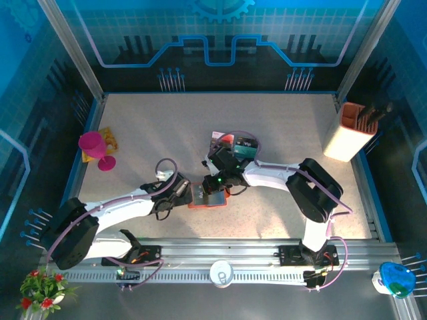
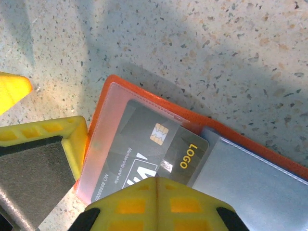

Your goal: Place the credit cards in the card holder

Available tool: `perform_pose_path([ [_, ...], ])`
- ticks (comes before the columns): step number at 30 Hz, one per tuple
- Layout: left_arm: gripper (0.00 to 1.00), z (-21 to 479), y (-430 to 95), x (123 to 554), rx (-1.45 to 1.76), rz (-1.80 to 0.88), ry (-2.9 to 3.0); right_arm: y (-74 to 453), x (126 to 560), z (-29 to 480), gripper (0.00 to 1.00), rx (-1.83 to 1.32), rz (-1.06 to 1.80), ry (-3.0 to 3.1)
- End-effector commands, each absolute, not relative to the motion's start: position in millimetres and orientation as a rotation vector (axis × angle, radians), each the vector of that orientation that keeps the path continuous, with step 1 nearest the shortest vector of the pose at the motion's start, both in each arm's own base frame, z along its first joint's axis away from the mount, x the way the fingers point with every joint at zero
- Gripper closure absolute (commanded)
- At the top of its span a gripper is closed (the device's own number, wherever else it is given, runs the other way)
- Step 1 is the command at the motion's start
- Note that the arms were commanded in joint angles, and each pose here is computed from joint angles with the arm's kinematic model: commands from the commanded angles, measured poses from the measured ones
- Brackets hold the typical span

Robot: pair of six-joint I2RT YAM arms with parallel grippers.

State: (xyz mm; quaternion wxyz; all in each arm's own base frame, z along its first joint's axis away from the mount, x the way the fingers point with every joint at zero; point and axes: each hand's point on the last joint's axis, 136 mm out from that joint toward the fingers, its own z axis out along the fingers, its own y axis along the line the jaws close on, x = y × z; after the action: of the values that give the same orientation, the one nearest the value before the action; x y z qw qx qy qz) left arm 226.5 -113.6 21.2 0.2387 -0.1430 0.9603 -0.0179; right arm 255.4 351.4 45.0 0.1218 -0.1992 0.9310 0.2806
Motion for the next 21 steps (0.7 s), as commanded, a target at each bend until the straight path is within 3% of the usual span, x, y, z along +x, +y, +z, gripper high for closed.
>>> perform_pose_path([
  [1, 0.01, 10.1, -102.7, 219.9, -0.433, 0.010, 2.646, 343.2, 252.3, 30.0, 1.00, -0.606, 0.765, 2.770],
  [21, 0.01, -0.8, -106.9, 222.0, -0.429, 0.012, 2.666, 366.2, 240.2, 14.8, 1.00, -0.772, 0.738, 2.836],
])
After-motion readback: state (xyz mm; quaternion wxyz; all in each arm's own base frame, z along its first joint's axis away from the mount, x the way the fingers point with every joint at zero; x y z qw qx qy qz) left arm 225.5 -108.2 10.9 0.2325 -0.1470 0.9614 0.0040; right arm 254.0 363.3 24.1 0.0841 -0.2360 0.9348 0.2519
